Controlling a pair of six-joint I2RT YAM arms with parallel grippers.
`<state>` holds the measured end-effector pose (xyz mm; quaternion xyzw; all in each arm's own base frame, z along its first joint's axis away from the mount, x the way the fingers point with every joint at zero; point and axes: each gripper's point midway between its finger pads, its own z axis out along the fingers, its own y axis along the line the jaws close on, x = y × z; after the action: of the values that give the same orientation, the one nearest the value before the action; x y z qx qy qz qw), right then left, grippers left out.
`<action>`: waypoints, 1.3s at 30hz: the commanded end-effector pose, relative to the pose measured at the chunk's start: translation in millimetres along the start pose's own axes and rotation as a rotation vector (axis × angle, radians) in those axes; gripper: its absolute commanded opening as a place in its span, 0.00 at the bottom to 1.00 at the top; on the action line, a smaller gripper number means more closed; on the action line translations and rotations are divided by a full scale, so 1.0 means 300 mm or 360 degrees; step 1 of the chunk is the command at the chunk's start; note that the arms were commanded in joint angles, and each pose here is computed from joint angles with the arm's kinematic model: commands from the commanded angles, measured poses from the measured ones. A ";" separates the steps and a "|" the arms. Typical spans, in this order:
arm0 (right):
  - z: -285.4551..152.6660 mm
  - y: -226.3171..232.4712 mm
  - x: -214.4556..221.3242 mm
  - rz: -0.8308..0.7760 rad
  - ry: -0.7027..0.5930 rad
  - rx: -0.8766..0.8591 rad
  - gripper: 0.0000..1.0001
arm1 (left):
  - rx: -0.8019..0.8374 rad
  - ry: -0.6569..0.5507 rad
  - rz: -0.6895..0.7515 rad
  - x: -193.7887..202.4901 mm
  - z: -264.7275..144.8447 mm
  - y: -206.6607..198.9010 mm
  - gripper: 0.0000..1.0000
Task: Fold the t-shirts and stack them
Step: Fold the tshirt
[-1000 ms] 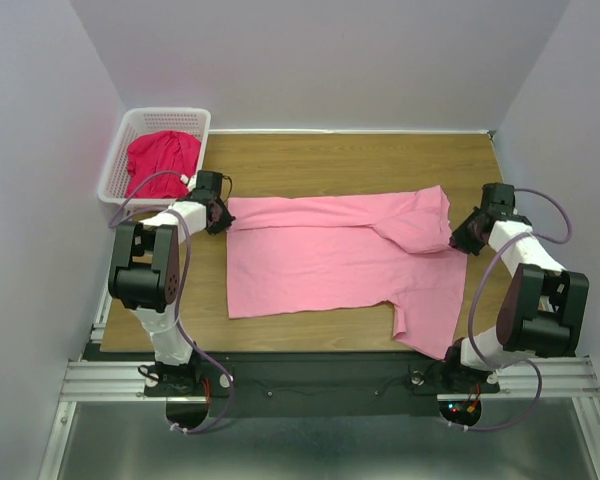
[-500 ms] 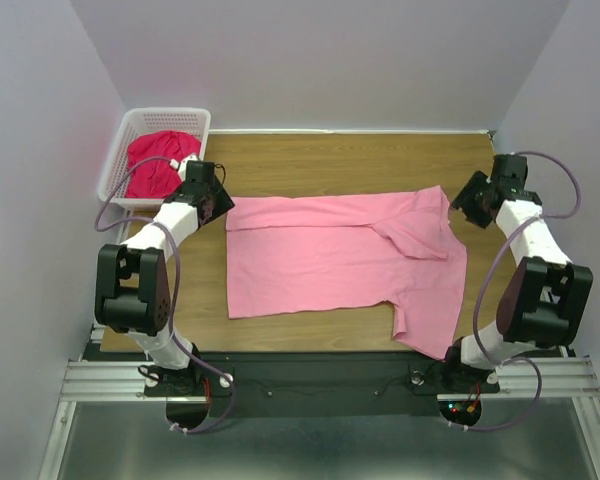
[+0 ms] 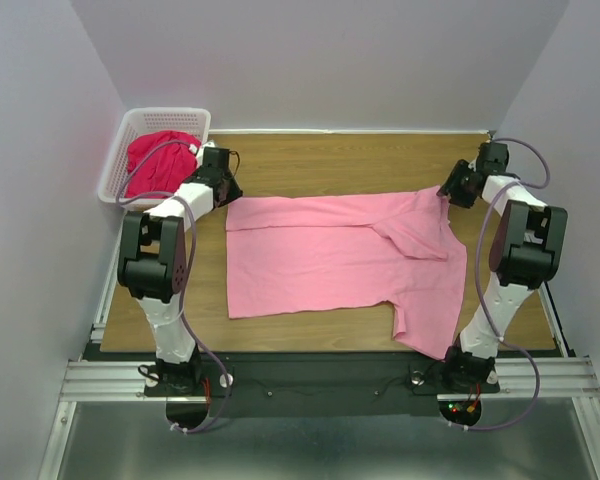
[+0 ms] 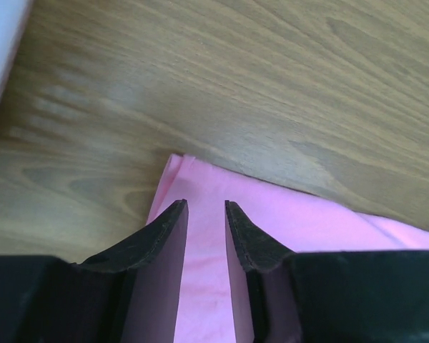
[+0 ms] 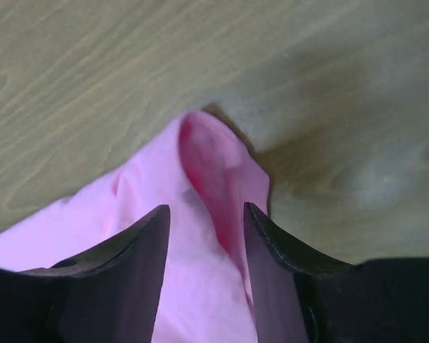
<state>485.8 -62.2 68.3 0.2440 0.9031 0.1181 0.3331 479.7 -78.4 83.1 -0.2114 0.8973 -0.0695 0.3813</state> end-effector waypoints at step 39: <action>0.155 -0.048 -0.253 0.0023 -0.0188 -0.0114 0.20 | -0.0158 0.0144 -0.0018 0.093 0.144 0.081 0.36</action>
<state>542.9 -97.4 42.3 0.2523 0.8908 0.1460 0.3485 500.6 -80.5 33.8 -0.2290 0.9043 -0.0603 0.3551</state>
